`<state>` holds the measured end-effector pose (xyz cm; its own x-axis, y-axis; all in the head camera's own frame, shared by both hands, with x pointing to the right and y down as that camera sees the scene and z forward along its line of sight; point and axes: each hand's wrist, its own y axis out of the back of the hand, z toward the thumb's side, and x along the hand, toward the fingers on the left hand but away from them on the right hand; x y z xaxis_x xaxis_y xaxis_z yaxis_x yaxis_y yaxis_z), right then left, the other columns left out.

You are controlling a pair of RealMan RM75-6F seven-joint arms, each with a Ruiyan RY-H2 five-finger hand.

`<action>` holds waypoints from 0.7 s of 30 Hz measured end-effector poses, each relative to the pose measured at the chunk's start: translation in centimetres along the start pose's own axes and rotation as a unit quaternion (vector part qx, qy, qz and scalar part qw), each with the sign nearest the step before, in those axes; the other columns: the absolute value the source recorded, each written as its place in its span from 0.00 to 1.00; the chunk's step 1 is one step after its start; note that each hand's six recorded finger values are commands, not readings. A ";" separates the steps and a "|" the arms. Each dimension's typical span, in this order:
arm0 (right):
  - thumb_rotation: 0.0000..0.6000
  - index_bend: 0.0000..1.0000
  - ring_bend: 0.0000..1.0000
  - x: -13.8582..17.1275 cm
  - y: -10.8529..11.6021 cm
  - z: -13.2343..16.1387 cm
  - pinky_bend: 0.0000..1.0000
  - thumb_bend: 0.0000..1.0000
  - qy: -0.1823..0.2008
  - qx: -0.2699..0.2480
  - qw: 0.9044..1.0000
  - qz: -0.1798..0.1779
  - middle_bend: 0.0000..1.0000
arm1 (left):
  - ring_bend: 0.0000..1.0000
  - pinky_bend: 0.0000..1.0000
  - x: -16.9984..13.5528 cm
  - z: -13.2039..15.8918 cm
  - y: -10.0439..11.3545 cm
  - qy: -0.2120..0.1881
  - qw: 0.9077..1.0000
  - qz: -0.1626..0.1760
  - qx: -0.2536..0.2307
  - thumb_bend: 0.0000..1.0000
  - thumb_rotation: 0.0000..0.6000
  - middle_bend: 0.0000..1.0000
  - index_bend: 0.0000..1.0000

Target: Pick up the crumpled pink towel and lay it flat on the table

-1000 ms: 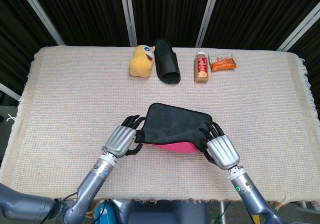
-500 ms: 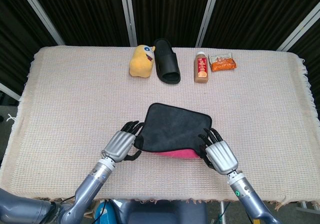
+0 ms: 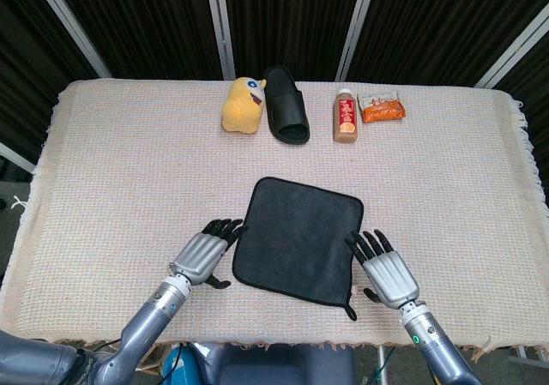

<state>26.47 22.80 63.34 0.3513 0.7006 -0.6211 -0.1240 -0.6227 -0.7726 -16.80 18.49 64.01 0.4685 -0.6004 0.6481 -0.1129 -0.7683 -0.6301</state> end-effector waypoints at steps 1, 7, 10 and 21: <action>1.00 0.00 0.00 0.1 0.1 -0.1 0.00 0.21 -0.002 -0.004 1.000 -0.003 0.00 | 0.00 0.00 -0.1 -0.2 0.2 0.002 1.000 0.002 -0.004 0.07 1.00 0.00 0.02; 1.00 0.00 0.00 1.0 1.3 -1.4 0.00 0.21 -0.022 -0.045 0.998 -0.030 0.00 | 0.00 0.00 -1.3 -1.5 1.2 0.009 0.999 0.024 -0.024 0.07 1.00 0.00 0.02; 1.00 0.00 0.00 1.8 1.8 -2.7 0.00 0.21 -0.037 -0.062 0.996 -0.051 0.00 | 0.00 0.00 -2.5 -2.6 1.8 0.013 0.998 0.046 -0.031 0.07 1.00 0.00 0.02; 1.00 0.00 0.00 5.6 1.3 -9.0 0.00 0.21 -0.117 -0.125 0.979 -0.108 0.00 | 0.00 0.00 -11.3 -10.4 2.9 0.078 0.982 0.173 -0.023 0.07 1.00 0.00 0.01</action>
<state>36.63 22.72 60.06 0.1189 0.8681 -0.4820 0.1716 -0.4961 -0.8511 -31.57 20.77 59.32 0.2551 -0.8509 0.4592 -0.2817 -0.5197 -0.8066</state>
